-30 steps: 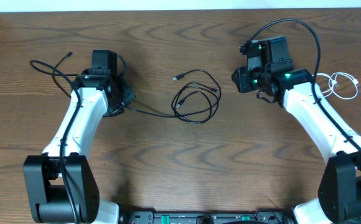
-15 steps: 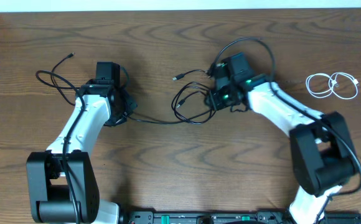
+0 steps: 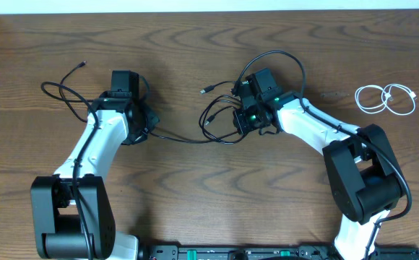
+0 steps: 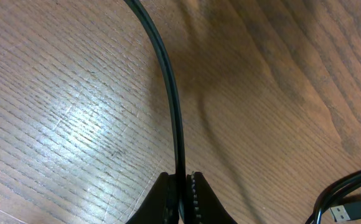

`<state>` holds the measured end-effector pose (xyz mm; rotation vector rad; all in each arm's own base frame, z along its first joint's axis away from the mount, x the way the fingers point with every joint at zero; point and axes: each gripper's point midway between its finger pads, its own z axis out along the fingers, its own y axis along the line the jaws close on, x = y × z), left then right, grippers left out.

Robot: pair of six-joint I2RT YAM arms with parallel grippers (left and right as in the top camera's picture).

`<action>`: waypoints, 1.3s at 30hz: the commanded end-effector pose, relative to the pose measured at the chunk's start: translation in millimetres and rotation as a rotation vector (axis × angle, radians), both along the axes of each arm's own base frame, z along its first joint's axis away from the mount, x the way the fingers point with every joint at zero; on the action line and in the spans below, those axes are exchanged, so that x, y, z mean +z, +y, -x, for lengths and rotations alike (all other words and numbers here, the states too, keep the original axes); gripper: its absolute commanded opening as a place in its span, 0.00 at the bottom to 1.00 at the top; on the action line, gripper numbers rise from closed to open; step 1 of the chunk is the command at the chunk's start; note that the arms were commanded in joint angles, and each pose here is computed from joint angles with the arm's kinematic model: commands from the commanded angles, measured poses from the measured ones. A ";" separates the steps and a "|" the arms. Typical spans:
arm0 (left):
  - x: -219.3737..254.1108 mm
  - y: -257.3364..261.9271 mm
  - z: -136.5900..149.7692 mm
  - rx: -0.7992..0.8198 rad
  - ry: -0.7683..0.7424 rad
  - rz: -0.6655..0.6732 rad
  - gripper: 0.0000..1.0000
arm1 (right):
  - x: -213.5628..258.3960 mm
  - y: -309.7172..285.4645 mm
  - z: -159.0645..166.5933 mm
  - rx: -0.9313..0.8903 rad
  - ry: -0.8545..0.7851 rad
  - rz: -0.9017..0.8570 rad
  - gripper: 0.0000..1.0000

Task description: Untangle cables

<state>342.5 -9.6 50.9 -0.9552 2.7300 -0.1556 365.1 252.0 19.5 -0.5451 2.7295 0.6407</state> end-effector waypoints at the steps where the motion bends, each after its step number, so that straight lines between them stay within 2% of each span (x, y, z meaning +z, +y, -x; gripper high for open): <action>1: -0.4 1.5 1.8 0.008 0.001 -0.004 0.09 | 0.9 -0.5 -4.9 -0.014 -0.009 -0.015 0.11; 4: 1.1 0.7 -3.2 0.007 -0.020 0.001 0.09 | 9.4 2.3 -14.3 -0.015 -0.036 -0.040 0.20; 8: 3.8 0.6 -12.2 0.006 -0.058 0.001 0.17 | 26.7 15.8 -18.6 0.019 -0.039 -0.121 0.29; 9: 5.4 0.5 -16.4 0.006 -0.077 0.001 0.37 | 32.2 22.3 -18.3 0.037 -0.039 -0.157 0.40; 11: 7.1 0.4 -20.9 0.007 -0.096 0.002 0.68 | 35.4 29.6 -16.5 0.049 -0.039 -0.183 0.52; 12: 7.7 0.4 -22.7 0.006 -0.104 0.002 0.80 | 35.7 31.9 -15.7 0.051 -0.041 -0.184 0.56; 14: 8.1 0.4 -23.5 0.006 -0.108 0.002 0.97 | 35.7 36.3 -12.2 0.064 -0.040 -0.184 0.62; 20: 7.5 0.6 -22.0 0.007 -0.101 0.001 0.99 | 32.9 53.4 -2.7 0.100 -0.063 -0.159 0.64; 24: 7.5 0.6 -21.9 0.007 -0.101 0.001 0.99 | 25.6 55.5 -7.0 0.081 -0.131 -0.063 0.59; 28: 7.5 0.6 -22.0 0.007 -0.101 0.001 1.00 | 30.4 68.9 -9.8 0.093 -0.196 -0.059 0.54; 32: 7.5 0.6 -22.0 0.007 -0.101 0.001 1.00 | 36.2 80.0 -15.3 0.089 -0.273 -0.043 0.42; 35: 7.5 0.6 -22.0 0.007 -0.101 0.001 1.00 | 38.3 84.3 -18.5 0.077 -0.323 -0.014 0.30; 37: 7.5 0.6 -21.9 0.007 -0.101 0.001 1.00 | 38.5 88.6 -15.2 0.085 -0.330 -0.010 0.18; 39: 7.5 0.6 -21.9 0.007 -0.101 0.001 1.00 | 37.5 93.3 -9.9 0.099 -0.326 -0.010 0.12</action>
